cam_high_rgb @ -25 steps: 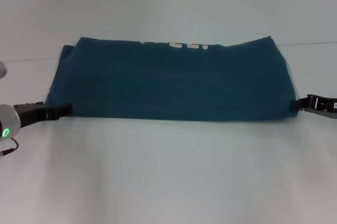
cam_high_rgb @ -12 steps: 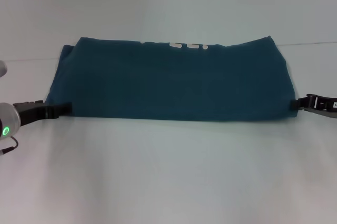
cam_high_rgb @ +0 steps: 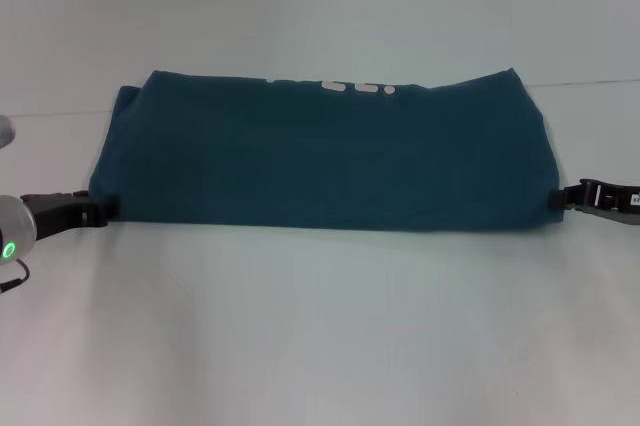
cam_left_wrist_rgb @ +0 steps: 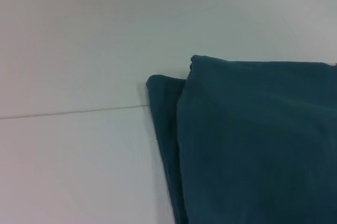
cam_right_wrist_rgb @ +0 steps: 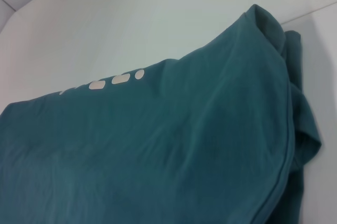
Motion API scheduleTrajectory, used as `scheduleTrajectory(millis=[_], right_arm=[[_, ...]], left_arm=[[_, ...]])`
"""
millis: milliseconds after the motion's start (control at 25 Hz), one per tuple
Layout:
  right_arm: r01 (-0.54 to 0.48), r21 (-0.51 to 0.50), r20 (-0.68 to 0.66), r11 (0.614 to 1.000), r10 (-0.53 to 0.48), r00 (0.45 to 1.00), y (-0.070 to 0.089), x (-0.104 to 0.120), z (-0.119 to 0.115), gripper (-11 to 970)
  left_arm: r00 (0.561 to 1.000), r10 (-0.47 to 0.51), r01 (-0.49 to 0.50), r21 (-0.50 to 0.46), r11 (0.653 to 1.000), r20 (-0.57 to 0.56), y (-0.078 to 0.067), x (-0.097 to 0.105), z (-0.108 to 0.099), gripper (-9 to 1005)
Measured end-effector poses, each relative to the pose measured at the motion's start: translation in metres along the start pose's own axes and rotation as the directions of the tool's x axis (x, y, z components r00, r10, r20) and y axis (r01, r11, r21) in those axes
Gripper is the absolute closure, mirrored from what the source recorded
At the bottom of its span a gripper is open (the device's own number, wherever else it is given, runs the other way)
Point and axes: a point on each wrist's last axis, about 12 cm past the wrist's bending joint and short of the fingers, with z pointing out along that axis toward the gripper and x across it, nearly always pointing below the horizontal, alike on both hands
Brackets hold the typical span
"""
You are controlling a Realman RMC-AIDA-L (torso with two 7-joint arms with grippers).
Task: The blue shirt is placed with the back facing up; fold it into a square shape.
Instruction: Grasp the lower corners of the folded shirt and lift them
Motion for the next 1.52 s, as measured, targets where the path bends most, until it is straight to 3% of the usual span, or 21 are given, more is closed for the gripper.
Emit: scheduleTrajectory(millis=[160, 400, 480, 720, 1520], right_arm=[[0.0, -0.001, -0.002, 1.0, 0.0, 1.0, 0.0, 0.001, 0.0, 957], [-0.001, 0.001, -0.002, 1.0, 0.001, 1.0, -0.001, 0.002, 0.0, 957], [-0.001, 0.001, -0.001, 1.0, 0.001, 1.0, -0.001, 0.002, 0.0, 956], [0.001, 0.002, -0.002, 1.0, -0.001, 1.0, -0.001, 0.002, -0.001, 956], [0.003, 0.002, -0.002, 1.0, -0.003, 1.0, -0.003, 0.002, -0.003, 956]], left_arm=[[1.0, 0.006, -0.006, -0.01, 1.0, -0.001, 0.0, 0.0, 0.001, 440], [1.0, 0.005, -0.005, -0.012, 1.0, -0.001, 0.0, 0.0, 0.001, 677], [1.0, 0.004, -0.004, -0.013, 1.0, -0.001, 0.0, 0.0, 0.001, 872], [1.0, 0.004, -0.004, -0.014, 1.0, 0.0, 0.0, 0.0, 0.001, 1000], [1.0, 0.003, -0.003, 0.006, 1.0, -0.012, 0.015, 0.003, -0.017, 994]])
